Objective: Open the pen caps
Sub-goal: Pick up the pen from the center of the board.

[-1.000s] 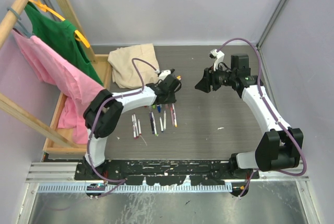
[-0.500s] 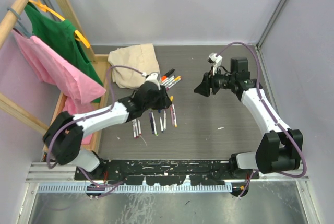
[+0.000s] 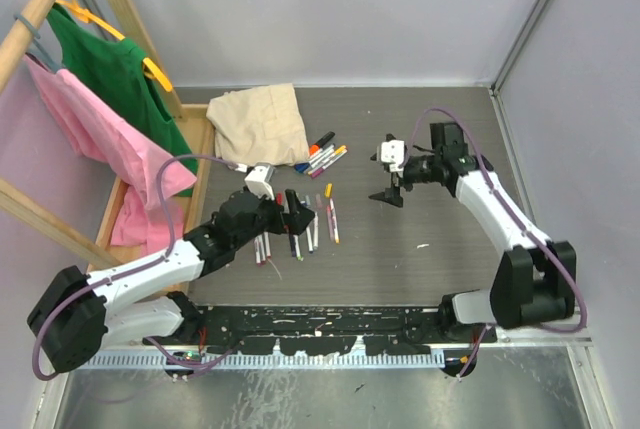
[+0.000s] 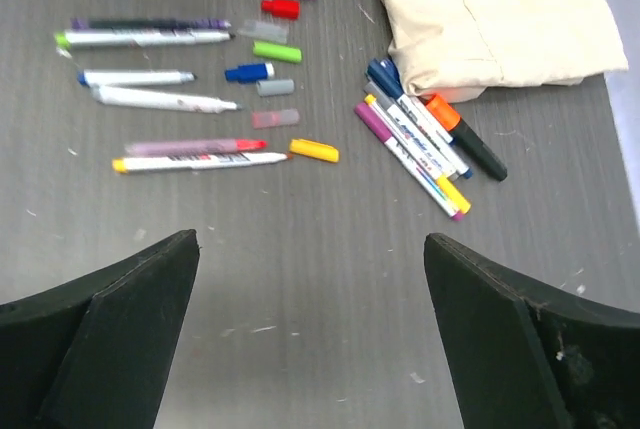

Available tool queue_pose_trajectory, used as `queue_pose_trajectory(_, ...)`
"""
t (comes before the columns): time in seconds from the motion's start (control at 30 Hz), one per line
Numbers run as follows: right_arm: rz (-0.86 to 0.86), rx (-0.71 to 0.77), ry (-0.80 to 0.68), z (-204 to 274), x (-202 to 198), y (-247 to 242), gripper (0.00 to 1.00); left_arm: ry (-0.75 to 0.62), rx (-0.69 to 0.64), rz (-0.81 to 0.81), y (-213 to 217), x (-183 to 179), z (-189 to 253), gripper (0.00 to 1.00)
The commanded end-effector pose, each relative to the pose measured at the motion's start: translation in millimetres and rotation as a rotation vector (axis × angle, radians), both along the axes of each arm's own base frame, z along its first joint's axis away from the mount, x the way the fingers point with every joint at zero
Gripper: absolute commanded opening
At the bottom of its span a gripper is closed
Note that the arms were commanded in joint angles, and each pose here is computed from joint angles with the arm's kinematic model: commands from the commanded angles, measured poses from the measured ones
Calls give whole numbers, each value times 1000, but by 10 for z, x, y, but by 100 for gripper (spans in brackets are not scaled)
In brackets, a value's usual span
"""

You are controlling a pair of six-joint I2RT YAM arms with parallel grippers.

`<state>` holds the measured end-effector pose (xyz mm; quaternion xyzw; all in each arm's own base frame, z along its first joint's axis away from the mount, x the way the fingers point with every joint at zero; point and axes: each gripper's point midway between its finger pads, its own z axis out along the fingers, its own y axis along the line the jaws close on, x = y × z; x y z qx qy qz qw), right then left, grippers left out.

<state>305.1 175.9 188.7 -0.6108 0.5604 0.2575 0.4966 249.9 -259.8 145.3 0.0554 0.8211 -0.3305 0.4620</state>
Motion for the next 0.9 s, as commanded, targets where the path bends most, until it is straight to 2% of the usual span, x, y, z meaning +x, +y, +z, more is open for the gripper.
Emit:
queue_pose_trajectory(0.0, 258, -209, -249, -148, 234, 151, 99, -59, 2, 55, 108, 89, 112, 98)
queue_pose_trajectory(0.13, 348, -403, -239, -481, 505, 268, 89, -49, 47, 94, 236, 86, 44, 98)
queue_pose_trajectory(0.4, 418, -561, -139, -883, 1107, 591, 62, -69, 96, 171, 500, 50, 16, 98)
queue_pose_trajectory(0.67, 411, -607, -167, -1080, 1495, 778, 51, -90, 92, 199, 631, -7, 17, 98)
queue_pose_trajectory(0.87, 417, -646, -155, -1218, 1634, 805, 42, -95, 88, 201, 641, -13, 27, 98)
